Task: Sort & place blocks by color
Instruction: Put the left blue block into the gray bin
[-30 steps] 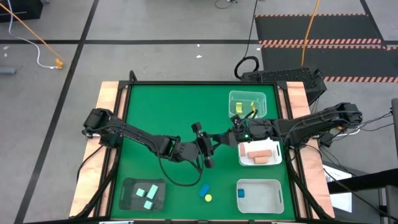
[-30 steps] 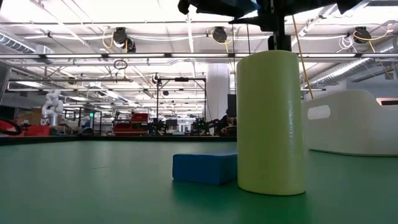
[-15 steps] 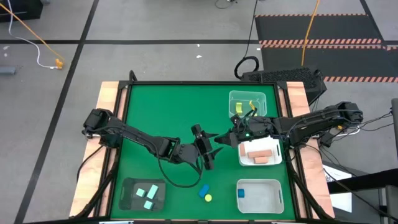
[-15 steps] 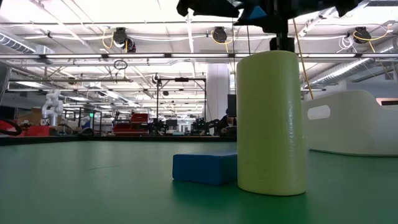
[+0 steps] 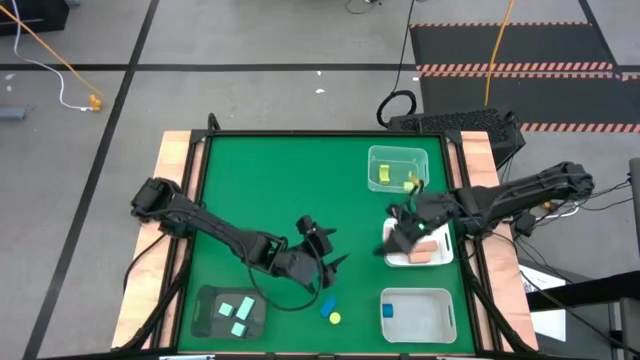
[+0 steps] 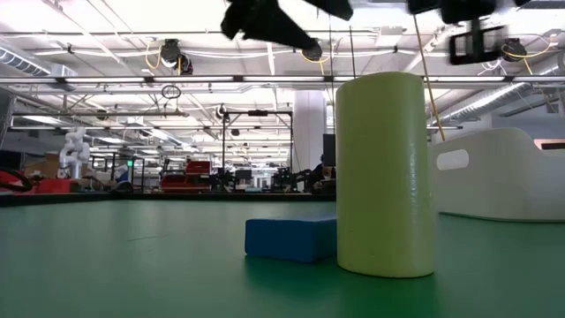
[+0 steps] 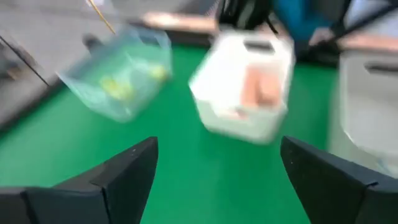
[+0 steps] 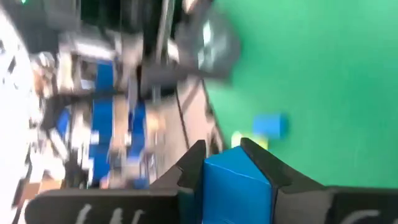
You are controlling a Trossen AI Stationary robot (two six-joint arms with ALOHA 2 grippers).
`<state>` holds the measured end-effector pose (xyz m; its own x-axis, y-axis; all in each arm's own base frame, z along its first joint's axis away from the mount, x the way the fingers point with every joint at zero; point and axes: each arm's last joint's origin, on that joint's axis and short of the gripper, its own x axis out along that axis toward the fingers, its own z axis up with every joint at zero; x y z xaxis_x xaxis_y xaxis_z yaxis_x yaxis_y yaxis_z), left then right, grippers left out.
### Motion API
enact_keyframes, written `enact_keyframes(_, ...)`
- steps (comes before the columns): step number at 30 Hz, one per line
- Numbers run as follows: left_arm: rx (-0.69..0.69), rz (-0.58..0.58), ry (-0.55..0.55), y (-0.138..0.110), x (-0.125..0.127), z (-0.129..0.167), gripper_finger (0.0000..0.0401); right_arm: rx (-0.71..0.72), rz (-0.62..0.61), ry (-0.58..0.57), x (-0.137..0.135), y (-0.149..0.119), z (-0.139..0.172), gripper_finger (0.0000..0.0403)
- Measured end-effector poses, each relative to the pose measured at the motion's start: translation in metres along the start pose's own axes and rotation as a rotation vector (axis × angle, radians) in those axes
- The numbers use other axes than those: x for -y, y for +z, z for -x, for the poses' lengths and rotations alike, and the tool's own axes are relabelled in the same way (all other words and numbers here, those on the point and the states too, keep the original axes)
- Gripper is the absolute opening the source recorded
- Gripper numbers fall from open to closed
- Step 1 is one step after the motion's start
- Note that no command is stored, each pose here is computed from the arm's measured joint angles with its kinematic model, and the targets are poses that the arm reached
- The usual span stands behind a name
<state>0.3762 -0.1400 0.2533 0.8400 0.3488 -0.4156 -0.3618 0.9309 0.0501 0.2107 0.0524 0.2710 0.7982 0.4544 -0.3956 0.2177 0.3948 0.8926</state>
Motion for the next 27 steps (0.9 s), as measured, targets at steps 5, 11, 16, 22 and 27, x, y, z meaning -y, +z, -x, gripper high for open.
enact_keyframes(5,-0.207,0.066,-0.159,-0.021,0.013,0.014,0.0314,-0.225,-0.063,-0.056,-0.003,-0.041,-0.005,0.0061)
enact_keyframes(11,-0.348,0.068,-0.318,-0.042,0.036,0.026,0.0297,-0.394,-0.082,-0.19,0.001,-0.085,-0.013,0.0061)
enact_keyframes(16,-0.384,0.05,-0.349,-0.062,0.056,0.033,0.0298,-0.412,0.006,-0.256,0.004,-0.114,-0.02,0.0061)
enact_keyframes(22,-0.422,0.06,-0.357,-0.08,0.072,0.04,0.0298,-0.424,0.14,-0.323,0.013,-0.134,-0.031,0.0081)
enact_keyframes(27,-0.429,0.081,-0.328,-0.089,0.077,0.041,0.0299,-0.456,0.243,-0.346,0.019,-0.139,-0.038,0.0089)
